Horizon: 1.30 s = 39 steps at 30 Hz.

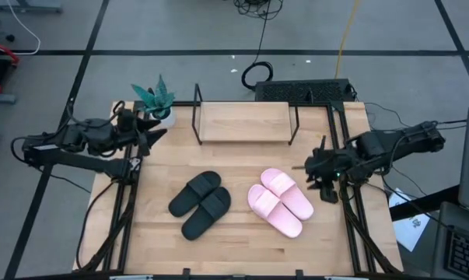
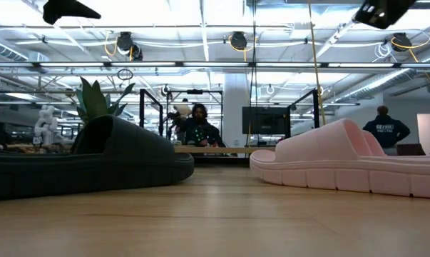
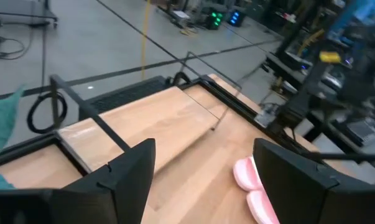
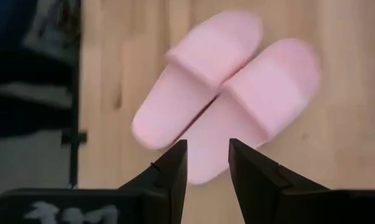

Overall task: Pick and place slides into the shelf
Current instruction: Put the right pink slipper on the shelf

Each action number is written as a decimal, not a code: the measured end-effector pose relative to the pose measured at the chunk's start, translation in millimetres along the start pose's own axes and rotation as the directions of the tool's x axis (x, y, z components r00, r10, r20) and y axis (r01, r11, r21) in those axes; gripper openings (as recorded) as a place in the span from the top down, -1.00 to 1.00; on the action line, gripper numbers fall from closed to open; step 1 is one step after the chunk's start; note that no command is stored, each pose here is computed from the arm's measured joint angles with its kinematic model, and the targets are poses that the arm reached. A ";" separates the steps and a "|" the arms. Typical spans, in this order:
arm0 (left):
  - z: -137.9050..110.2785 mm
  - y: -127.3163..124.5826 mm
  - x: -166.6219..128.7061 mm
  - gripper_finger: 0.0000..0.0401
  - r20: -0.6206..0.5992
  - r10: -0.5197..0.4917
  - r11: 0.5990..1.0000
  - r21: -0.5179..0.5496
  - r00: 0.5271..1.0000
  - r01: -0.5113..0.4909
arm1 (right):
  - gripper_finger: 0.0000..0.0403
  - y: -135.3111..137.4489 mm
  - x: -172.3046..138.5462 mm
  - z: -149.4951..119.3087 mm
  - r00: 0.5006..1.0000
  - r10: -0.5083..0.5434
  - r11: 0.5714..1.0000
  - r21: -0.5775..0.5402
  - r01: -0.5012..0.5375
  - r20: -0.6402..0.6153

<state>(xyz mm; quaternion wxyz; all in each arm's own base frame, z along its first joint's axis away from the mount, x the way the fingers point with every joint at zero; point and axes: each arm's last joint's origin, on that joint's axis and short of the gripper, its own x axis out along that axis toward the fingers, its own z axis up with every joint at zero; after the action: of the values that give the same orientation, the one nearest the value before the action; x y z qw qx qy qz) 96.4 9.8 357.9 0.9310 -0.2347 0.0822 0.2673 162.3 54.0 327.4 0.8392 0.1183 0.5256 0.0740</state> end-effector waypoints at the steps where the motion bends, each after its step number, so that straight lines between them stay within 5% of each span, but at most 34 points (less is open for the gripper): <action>1: 0.0 0.1 0.2 -0.36 0.003 0.006 1.000 0.000 1.000 -0.006 | 0.46 2.6 3.6 -1.0 1.000 0.005 1.000 -0.016 -0.005 -0.014; 12: 0.9 1.3 0.1 -0.36 0.031 0.047 0.999 0.008 0.998 -0.047 | 0.46 34.4 44.4 -25.7 0.993 0.005 1.000 -0.017 -0.007 -0.119; 18: 1.0 1.3 0.1 -0.36 0.032 0.047 0.996 0.072 0.998 -0.050 | 0.46 48.7 61.9 -22.6 0.993 -0.116 0.989 -0.091 0.116 0.008; 22: 0.9 1.3 0.1 -0.36 0.031 0.047 0.995 0.090 0.998 -0.050 | 0.46 54.1 80.6 -13.9 0.981 -0.185 0.946 -0.258 0.195 0.061; 27: 0.8 1.4 0.1 -0.36 0.030 0.048 0.995 0.090 0.998 -0.050 | 0.46 49.7 107.9 -9.7 0.961 -0.273 0.874 -0.425 0.235 -0.031; 34: 0.2 1.8 0.1 -0.36 0.024 0.051 0.994 0.094 0.998 -0.053 | 0.46 40.8 137.6 -5.2 0.893 -0.448 0.774 -0.523 0.358 -0.052; 39: 0.1 1.8 0.1 -0.36 0.023 0.051 0.994 0.094 0.998 -0.053 | 0.46 37.0 148.8 -6.9 0.867 -0.492 0.747 -0.547 0.377 -0.075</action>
<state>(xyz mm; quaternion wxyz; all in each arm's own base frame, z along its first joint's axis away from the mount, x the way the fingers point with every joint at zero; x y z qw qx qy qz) 95.5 11.3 357.3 0.9346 -0.1856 0.0909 0.2897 221.1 127.3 206.0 0.7714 -0.2457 0.5865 0.0257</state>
